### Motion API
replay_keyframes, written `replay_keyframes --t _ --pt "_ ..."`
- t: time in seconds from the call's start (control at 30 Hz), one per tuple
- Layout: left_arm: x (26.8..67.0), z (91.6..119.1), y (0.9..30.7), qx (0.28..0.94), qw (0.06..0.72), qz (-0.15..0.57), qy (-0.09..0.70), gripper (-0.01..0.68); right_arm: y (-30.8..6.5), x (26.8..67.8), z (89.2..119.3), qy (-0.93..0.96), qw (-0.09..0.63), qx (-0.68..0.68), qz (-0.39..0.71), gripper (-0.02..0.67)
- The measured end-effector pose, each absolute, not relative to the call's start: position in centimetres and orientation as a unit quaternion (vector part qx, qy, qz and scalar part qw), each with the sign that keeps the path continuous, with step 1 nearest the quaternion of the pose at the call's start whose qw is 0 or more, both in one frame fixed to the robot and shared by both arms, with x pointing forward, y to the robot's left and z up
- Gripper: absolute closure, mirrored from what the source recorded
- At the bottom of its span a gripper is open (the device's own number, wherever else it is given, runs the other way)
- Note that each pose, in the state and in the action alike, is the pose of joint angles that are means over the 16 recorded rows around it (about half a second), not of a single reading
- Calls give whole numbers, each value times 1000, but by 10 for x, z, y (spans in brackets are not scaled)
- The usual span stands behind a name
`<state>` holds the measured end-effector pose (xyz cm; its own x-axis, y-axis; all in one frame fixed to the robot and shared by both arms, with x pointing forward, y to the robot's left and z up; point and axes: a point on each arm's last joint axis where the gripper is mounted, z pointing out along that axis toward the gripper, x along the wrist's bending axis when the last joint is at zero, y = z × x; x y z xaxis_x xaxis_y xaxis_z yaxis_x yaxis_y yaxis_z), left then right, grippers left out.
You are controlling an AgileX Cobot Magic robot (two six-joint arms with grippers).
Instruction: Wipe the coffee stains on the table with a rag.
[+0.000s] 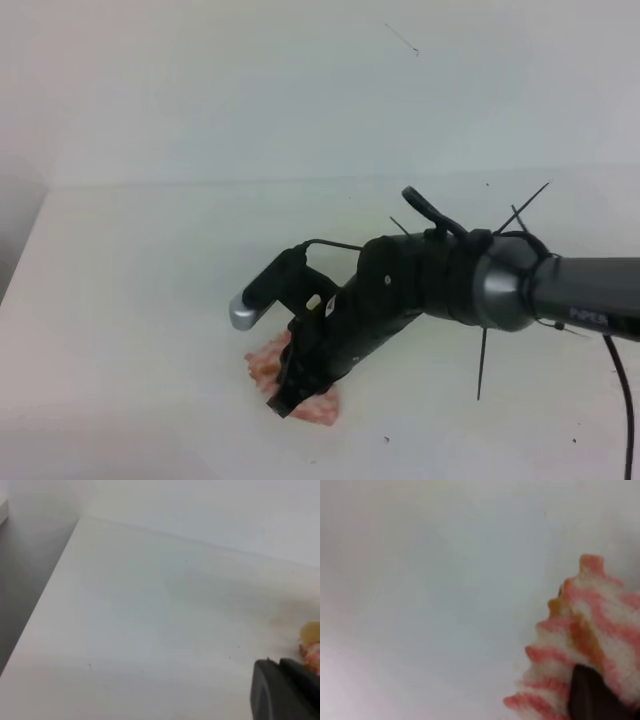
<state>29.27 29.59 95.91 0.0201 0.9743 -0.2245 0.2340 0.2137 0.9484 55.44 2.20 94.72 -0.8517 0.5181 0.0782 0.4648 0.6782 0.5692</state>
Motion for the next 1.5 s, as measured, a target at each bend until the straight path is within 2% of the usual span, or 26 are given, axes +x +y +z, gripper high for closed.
replay_keyframes --t 0.43,1.03,1.27,1.5 --pt "293 960 296 507 503 368 595 675 16 600 917 918 46 292 263 648" --pt "293 960 296 507 504 369 594 675 -81 666 909 882 64 411 222 648" --pt "292 960 296 506 505 370 593 675 -110 673 916 867 62 448 209 648" --pt "292 960 296 505 506 371 592 675 -128 665 946 847 95 468 233 648"
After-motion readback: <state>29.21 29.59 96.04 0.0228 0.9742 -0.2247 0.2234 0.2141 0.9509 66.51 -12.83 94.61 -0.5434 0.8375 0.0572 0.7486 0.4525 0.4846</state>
